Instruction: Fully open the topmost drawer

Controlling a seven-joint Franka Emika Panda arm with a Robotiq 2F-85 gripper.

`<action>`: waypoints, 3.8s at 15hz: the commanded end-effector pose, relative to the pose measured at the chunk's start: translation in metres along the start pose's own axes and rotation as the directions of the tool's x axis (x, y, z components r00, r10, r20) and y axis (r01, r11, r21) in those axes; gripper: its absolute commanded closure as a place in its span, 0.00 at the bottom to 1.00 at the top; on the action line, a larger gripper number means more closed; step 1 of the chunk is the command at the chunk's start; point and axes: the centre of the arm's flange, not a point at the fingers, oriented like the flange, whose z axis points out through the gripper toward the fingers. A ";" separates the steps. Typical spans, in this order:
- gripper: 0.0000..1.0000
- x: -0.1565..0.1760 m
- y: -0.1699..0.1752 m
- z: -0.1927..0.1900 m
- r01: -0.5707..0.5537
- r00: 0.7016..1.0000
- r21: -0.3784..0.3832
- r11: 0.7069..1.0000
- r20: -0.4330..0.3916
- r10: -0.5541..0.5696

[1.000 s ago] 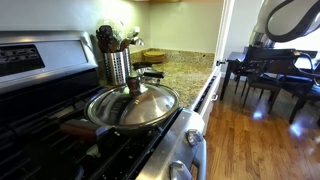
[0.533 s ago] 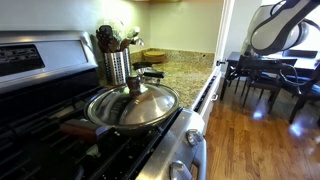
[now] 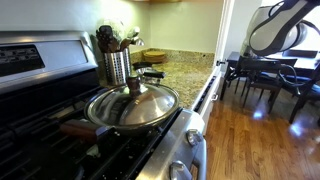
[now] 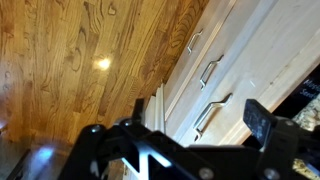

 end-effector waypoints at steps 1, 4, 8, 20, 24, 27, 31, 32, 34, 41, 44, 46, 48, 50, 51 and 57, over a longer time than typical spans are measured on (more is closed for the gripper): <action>0.00 0.000 0.000 0.000 0.000 1.000 0.000 1.000 0.002 0.000; 0.00 0.004 -0.005 0.005 -0.010 1.000 -0.004 1.000 0.007 0.010; 0.00 0.009 -0.009 0.010 -0.017 1.000 -0.005 1.000 -0.001 0.017; 0.00 0.043 -0.022 0.054 -0.159 0.987 0.058 0.986 0.007 0.159; 0.00 0.054 -0.028 0.065 -0.237 0.971 0.095 0.967 0.003 0.238; 0.00 0.060 -0.033 0.075 -0.273 0.962 0.106 0.956 0.011 0.273; 0.00 0.066 -0.039 0.088 -0.295 0.955 0.124 0.947 0.023 0.295; 0.00 0.067 -0.042 0.090 -0.299 0.954 0.129 0.946 0.024 0.298; 0.00 0.068 -0.045 0.091 -0.304 0.953 0.140 0.943 0.026 0.303; 0.00 0.070 -0.050 0.102 -0.327 0.945 0.146 0.934 0.042 0.324; 0.08 0.067 -0.045 0.108 -0.329 0.944 0.133 0.935 0.051 0.325; 0.32 0.066 -0.042 0.106 -0.326 0.945 0.131 0.936 0.047 0.323; 0.44 0.065 -0.041 0.098 -0.321 0.947 0.137 0.937 0.037 0.319; 0.57 0.063 -0.042 0.090 -0.309 0.951 0.143 0.940 0.034 0.307; 0.65 0.061 -0.042 0.088 -0.303 0.953 0.143 0.942 0.034 0.301; 0.93 0.049 -0.031 0.091 -0.289 0.957 0.124 0.949 0.040 0.287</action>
